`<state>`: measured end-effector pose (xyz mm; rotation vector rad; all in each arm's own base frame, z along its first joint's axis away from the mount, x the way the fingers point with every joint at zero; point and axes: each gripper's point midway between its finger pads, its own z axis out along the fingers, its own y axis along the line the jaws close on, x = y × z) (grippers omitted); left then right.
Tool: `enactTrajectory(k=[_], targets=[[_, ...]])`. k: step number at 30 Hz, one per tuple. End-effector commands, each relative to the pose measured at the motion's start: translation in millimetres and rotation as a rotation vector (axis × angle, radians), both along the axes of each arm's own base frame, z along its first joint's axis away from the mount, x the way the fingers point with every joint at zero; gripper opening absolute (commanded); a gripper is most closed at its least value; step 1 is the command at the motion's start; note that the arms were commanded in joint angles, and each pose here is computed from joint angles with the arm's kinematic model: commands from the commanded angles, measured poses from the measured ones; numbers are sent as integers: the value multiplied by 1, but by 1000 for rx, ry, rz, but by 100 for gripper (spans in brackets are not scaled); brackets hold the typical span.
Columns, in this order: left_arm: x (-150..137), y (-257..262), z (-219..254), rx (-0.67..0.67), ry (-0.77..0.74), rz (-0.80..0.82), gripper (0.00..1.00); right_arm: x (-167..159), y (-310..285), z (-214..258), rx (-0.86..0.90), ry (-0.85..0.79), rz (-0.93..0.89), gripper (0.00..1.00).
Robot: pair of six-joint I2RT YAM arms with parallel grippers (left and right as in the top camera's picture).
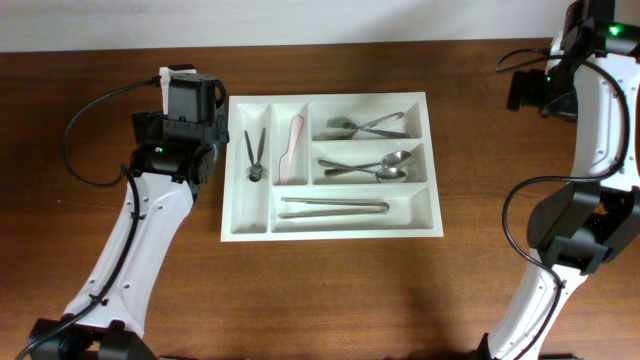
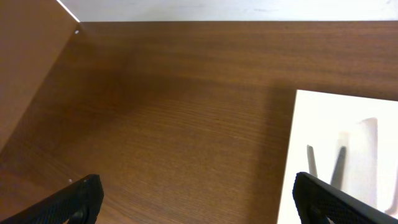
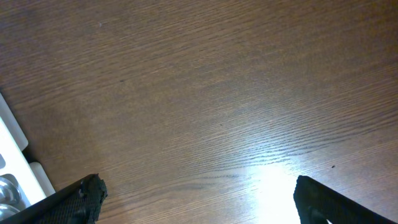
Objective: Pack container
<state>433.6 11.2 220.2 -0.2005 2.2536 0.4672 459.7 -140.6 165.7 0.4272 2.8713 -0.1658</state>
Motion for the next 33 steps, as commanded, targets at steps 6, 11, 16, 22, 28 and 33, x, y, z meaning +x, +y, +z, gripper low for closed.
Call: enactTrajectory(k=[6, 11, 16, 22, 28, 33], targets=[[-4, 5, 5, 38, 9, 6, 99, 0, 3, 15, -8, -32, 8, 99], [-7, 6, 2, 43, 31, 6, 99, 0, 3, 15, -8, -32, 8, 100], [-17, -1, 2, 4, 39, 14, 99, 0, 3, 15, -8, -32, 8, 99], [-52, 2, 56, -164, -142, 126, 99, 0, 3, 15, -8, -32, 8, 99], [-94, 28, 119, -228, -345, 157, 99, 0, 3, 15, -8, -32, 8, 99], [-115, 36, 99, -311, -479, 118, 99, 0, 3, 15, -7, -32, 8, 99]])
